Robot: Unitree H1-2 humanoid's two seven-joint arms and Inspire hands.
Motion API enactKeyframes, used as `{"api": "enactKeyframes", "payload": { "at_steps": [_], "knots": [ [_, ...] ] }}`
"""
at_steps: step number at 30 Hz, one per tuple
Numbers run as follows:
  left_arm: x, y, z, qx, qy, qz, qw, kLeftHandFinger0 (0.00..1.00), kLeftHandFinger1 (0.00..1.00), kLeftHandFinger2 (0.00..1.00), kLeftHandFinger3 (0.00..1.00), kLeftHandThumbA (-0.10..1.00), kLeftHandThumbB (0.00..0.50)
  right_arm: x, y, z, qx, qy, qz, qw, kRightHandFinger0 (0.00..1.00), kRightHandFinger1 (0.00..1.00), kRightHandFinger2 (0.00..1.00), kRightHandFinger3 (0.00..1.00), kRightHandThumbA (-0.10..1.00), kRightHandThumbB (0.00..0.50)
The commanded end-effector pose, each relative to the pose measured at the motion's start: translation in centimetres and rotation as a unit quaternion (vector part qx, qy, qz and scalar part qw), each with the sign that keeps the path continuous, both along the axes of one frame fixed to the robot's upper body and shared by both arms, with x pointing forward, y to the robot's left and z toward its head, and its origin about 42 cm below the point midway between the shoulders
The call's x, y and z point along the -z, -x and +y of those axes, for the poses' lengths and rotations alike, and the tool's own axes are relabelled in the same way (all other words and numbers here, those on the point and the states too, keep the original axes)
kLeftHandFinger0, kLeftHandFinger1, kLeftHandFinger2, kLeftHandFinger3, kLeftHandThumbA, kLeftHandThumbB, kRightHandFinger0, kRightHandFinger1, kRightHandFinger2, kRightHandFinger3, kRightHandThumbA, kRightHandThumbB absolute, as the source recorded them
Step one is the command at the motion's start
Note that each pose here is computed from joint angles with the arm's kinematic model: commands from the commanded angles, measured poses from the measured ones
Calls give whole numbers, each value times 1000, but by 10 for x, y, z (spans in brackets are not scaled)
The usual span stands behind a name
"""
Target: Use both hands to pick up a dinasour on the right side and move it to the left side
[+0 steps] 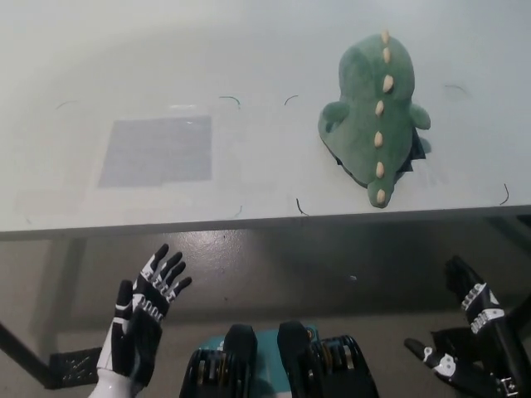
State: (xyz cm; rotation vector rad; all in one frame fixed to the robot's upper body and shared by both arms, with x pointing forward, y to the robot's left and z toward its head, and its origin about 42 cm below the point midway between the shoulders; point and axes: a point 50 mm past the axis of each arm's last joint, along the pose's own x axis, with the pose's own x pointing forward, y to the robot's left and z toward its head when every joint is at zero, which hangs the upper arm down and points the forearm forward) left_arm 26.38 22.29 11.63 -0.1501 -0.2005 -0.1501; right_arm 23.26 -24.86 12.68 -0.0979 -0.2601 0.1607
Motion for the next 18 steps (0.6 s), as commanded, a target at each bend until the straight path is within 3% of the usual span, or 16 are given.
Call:
{"api": "enactKeyframes", "payload": {
  "at_steps": [1, 3, 6, 9, 14, 18],
  "knots": [
    [-25, -4, 0, 8, 10, -60, 998, 1000, 1000, 1000, 1000, 1000, 378, -27, -6, -6, -3, 2, -72, 997, 1000, 1000, 1000, 1000, 1000, 170],
    [-41, -8, -4, 10, 18, -78, 997, 1000, 1000, 1000, 1000, 1000, 409, -38, -11, -9, 0, 5, -102, 995, 1000, 1000, 1000, 1000, 1000, 165],
    [-59, -15, -9, 15, 19, -103, 994, 1000, 1000, 1000, 1000, 1000, 422, -54, -18, -10, 6, -1, -117, 993, 1000, 1000, 1000, 1000, 1000, 203],
    [-85, -29, -17, 23, 27, -128, 991, 1000, 1000, 1000, 1000, 1000, 400, -75, -32, -15, 10, -3, -142, 990, 1000, 1000, 1000, 1000, 1000, 226],
    [-118, -55, -26, 32, 32, -167, 985, 1000, 1000, 1000, 1000, 1000, 396, -99, -52, -21, 16, -10, -166, 986, 1000, 1000, 1000, 1000, 1000, 214],
    [-143, -79, -37, 33, 35, -191, 980, 1000, 1000, 1000, 1000, 995, 432, -118, -69, -16, 18, -14, -178, 984, 1000, 1000, 1000, 1000, 1000, 226]
  ]
}}
